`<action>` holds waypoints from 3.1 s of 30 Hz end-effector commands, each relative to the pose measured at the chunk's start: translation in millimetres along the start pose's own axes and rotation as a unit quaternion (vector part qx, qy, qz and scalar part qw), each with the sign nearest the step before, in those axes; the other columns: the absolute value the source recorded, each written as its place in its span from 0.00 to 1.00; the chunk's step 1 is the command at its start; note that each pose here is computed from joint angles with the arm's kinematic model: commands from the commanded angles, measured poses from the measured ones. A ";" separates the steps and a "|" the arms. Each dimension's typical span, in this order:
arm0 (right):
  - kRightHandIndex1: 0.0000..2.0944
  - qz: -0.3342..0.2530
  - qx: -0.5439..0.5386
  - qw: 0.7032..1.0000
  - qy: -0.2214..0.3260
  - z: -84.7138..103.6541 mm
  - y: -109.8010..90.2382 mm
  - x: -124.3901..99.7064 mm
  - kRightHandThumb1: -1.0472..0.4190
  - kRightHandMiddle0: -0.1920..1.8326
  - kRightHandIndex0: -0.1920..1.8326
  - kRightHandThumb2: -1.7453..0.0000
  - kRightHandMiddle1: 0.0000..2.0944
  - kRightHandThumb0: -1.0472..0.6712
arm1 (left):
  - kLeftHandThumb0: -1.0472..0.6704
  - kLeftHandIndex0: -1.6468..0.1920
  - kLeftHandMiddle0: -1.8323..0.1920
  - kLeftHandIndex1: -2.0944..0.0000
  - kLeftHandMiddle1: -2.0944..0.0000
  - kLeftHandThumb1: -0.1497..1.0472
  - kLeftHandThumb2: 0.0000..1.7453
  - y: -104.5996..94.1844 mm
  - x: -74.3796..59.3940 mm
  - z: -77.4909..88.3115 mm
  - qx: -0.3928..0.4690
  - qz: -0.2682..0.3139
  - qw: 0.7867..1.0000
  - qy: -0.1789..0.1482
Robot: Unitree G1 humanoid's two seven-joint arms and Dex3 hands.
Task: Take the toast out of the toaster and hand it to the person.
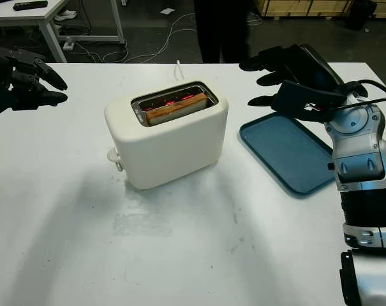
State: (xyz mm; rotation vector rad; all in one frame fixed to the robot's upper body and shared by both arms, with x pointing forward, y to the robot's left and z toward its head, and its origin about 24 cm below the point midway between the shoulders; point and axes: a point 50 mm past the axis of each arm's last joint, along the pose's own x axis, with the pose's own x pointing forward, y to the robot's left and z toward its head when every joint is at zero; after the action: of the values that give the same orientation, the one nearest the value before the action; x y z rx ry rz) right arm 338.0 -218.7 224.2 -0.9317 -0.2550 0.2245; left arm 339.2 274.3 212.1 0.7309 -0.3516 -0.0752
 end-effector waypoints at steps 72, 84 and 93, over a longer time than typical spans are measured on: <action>0.00 0.000 -0.006 1.000 0.004 -2.1 1.7 -0.5 0.21 0.48 0.54 1.00 0.00 0.44 | 0.00 0.28 0.29 0.62 0.63 0.73 0.00 0.8 -0.8 -0.8 0.004 0.003 1.000 0.005; 0.00 0.001 -0.003 1.000 0.007 -3.1 1.7 -0.8 0.21 0.48 0.55 1.00 0.00 0.43 | 0.00 0.29 0.29 0.61 0.63 0.74 0.00 0.9 -1.5 -2.3 0.004 0.003 1.000 0.006; 0.00 0.001 -0.002 1.000 0.007 -3.2 2.5 -0.5 0.22 0.48 0.55 1.00 0.00 0.44 | 0.00 0.29 0.29 0.61 0.63 0.74 0.00 1.3 -2.1 -3.1 0.005 0.003 1.000 0.008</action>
State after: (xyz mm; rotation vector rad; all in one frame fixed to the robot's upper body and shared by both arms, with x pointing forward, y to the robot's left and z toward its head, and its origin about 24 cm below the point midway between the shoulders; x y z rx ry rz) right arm 338.8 -219.8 222.4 -0.9355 -0.2494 0.2249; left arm 339.3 274.4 211.9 0.7320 -0.3479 -0.0734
